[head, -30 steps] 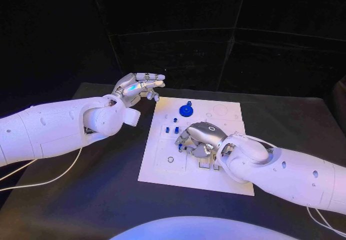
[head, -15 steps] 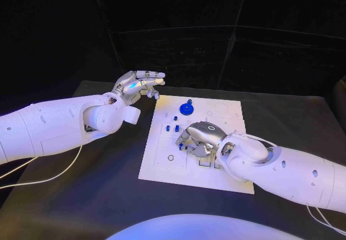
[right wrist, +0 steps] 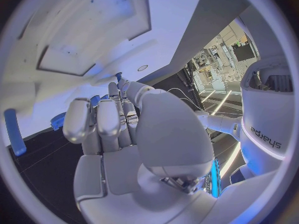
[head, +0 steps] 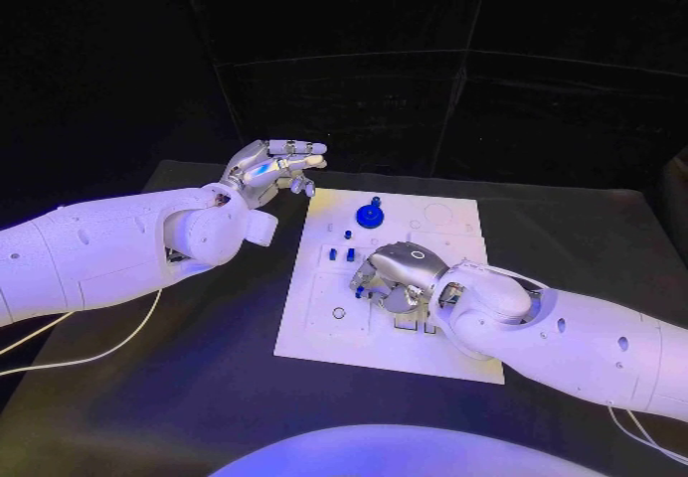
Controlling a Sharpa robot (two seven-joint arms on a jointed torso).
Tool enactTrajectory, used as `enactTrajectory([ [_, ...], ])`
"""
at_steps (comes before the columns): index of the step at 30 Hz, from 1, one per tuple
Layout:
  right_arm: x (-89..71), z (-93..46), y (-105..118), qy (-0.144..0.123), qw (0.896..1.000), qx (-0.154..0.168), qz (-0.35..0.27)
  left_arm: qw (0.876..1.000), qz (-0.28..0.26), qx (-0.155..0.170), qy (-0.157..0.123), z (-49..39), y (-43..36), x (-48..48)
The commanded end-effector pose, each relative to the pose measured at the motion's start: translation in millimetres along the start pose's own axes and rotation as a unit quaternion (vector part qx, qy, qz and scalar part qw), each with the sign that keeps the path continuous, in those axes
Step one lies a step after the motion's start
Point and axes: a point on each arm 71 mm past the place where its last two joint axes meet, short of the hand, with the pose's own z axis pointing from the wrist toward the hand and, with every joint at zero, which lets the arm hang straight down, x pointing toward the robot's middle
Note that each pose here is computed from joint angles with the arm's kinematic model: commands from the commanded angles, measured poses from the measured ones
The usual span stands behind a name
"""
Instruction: Assemble the parts on the task board
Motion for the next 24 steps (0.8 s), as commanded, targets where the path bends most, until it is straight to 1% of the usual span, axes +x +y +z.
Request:
enactTrajectory([
  [1,0.7,0.6,-0.4,0.007,1.000,0.000,-0.016,1.000,0.001,0.005,0.003,0.6,-1.8,0.8],
  [14,3.1,1.8,1.9,0.020,1.000,-0.004,-0.019,1.000,0.002,0.005,0.004,0.7,-1.6,0.5],
  [21,2.4,1.4,1.8,0.016,1.000,-0.004,-0.018,1.000,0.003,0.004,0.003,0.5,-1.6,0.0],
  [24,1.0,1.0,1.6,0.006,1.000,-0.004,-0.016,1.000,0.003,0.004,0.002,0.5,-1.6,-0.7],
])
